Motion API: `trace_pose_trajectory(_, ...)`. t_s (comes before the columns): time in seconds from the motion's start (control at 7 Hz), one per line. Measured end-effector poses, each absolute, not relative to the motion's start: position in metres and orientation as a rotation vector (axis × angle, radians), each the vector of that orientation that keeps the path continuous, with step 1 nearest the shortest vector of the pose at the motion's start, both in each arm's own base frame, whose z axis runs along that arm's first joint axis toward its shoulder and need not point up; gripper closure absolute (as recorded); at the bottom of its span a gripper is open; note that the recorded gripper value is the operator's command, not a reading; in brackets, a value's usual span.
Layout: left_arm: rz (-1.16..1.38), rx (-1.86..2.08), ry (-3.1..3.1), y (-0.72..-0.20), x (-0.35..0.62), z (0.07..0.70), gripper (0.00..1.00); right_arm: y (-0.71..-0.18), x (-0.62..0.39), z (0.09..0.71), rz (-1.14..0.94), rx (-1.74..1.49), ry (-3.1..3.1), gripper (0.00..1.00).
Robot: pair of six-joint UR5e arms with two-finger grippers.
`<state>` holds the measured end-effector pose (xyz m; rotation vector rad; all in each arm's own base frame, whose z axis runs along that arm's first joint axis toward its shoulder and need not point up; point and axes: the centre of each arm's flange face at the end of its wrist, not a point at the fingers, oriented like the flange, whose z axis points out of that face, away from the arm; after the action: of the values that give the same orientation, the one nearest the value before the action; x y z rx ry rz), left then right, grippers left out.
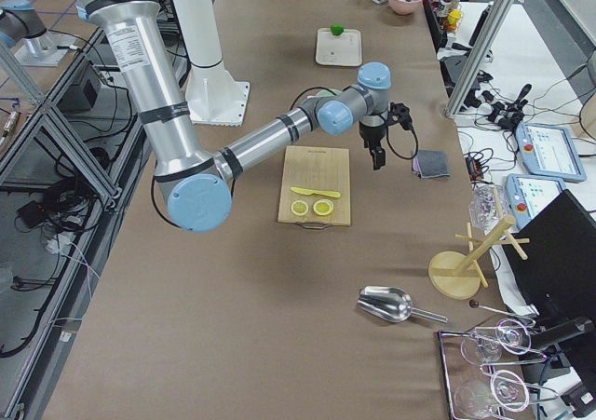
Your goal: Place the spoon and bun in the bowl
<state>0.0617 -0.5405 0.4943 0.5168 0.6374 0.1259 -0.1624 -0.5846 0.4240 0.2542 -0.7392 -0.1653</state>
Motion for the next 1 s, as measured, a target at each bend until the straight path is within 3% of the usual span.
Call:
trace_pose_trajectory(0.43,0.060,0.338,0.691,-0.540,-0.026,0.551,0.02,-0.604,0.040,0.564,-0.180,0.231,-0.675,0.00)
trace_pose_trajectory(1.0,-0.121,0.173,0.807,-0.503,-0.050,0.586,0.02,-0.545,0.097,0.646,-0.050,0.109,-0.739,0.00)
